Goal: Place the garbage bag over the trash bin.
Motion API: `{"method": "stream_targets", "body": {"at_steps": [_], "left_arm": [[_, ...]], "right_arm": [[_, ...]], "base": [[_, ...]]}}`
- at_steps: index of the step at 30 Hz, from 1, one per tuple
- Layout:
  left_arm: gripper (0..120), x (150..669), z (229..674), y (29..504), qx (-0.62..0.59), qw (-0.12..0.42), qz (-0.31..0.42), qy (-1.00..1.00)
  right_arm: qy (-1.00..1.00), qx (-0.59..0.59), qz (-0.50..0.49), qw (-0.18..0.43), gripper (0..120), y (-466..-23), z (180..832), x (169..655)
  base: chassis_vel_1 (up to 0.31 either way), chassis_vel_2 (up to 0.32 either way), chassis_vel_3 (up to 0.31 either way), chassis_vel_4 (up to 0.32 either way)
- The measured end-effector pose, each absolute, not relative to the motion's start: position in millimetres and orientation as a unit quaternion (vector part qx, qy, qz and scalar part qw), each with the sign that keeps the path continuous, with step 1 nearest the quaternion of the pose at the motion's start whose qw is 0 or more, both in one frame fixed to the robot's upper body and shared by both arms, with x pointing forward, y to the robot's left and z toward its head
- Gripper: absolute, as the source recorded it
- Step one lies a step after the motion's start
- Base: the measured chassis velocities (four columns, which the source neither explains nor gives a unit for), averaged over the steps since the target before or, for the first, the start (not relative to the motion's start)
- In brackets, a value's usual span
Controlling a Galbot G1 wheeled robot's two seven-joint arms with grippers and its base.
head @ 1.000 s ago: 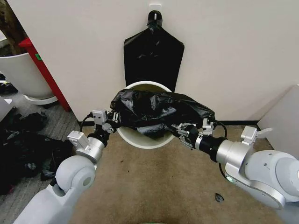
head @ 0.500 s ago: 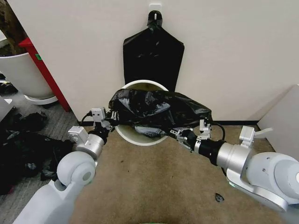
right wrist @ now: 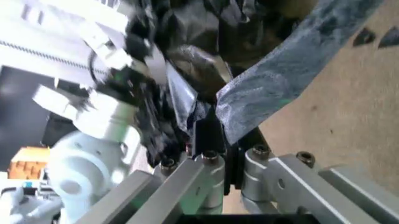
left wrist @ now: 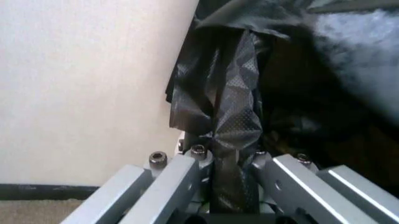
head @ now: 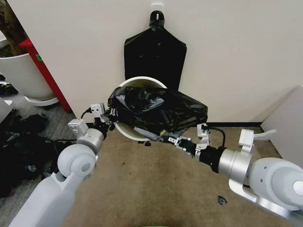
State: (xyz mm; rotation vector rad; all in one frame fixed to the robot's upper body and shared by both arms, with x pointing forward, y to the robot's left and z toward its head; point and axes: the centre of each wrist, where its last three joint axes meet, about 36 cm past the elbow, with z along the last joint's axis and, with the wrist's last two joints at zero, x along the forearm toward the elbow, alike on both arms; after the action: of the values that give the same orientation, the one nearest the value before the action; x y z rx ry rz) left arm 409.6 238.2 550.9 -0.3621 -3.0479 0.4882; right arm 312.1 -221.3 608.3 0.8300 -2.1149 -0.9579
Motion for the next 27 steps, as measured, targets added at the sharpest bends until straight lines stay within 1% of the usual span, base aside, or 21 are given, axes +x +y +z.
{"method": "stream_targets", "body": {"at_steps": [7, 14, 20, 27], "left_arm": [[1, 406.4, 559.4, 237.7, -0.118, 0.019, 0.166, -0.979], [1, 402.2, 564.8, 236.8, -0.121, 0.025, 0.174, -0.977], [1, 398.6, 569.6, 236.0, -0.121, 0.030, 0.181, -0.976], [1, 390.6, 581.6, 236.1, -0.121, 0.054, 0.204, -0.970]], "right_arm": [[-0.801, 0.338, -0.351, 0.348, 0, -202.5, 590.6, 303.8], [-0.803, 0.355, -0.327, 0.348, 0, -189.1, 579.9, 296.8], [-0.833, 0.348, -0.282, 0.324, 0, -182.4, 566.2, 296.5], [-0.874, 0.305, -0.230, 0.301, 0, -180.5, 530.2, 315.1]], "base": [[0.000, 0.000, 0.000, 0.000], [0.000, 0.000, 0.000, 0.000], [0.000, 0.000, 0.000, 0.000], [0.000, 0.000, 0.000, 0.000]]}}
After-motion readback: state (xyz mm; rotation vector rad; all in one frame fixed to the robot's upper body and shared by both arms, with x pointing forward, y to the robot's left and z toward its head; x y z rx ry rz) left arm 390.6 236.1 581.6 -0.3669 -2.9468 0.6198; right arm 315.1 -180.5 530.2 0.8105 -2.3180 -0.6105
